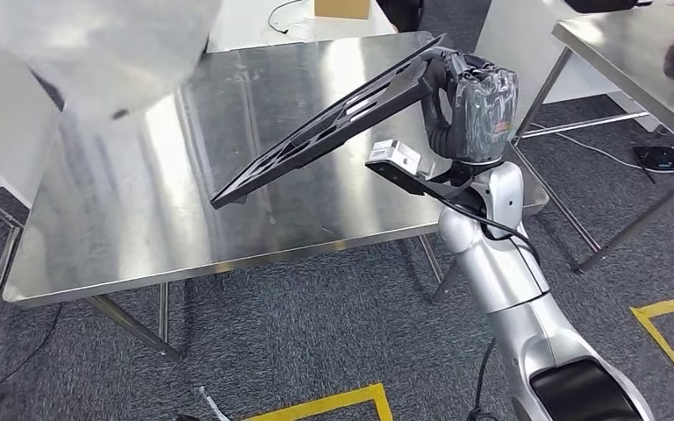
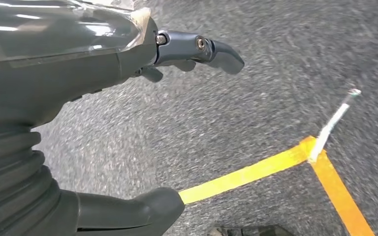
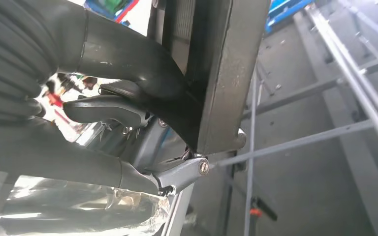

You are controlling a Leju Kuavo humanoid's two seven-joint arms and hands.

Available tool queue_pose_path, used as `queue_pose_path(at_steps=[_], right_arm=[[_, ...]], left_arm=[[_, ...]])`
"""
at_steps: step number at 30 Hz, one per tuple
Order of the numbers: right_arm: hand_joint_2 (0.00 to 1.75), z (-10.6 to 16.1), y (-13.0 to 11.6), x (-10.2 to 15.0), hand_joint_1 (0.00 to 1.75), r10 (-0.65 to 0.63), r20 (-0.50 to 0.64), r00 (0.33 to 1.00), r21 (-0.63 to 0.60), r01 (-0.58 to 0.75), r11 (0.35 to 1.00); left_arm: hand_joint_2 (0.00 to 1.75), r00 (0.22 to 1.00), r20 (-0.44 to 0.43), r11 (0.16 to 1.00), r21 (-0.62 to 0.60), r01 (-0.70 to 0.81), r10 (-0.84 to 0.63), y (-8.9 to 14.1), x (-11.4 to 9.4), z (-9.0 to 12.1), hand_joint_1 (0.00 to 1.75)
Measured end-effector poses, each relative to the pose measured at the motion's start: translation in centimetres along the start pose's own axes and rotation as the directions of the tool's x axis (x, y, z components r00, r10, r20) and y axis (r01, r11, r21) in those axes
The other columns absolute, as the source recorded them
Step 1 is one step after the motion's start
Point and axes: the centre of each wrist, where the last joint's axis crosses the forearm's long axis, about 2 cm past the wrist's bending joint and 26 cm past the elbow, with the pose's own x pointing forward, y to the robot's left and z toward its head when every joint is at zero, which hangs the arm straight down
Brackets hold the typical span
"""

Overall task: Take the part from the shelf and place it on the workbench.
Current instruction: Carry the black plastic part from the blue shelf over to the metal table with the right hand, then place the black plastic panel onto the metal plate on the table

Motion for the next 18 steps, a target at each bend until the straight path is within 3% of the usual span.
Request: queue_pose_path(at_steps=[18], right_arm=[[1.75, 0.26, 0.31, 0.56, 1.75, 0.042, 0.009, 0.999, 0.034, -0.042, 0.999]], left_arm=[[1.75, 1.000, -0.001, 1.000, -0.008, 0.014, -0.014, -0.18, 0.05, 0.07, 0.00]])
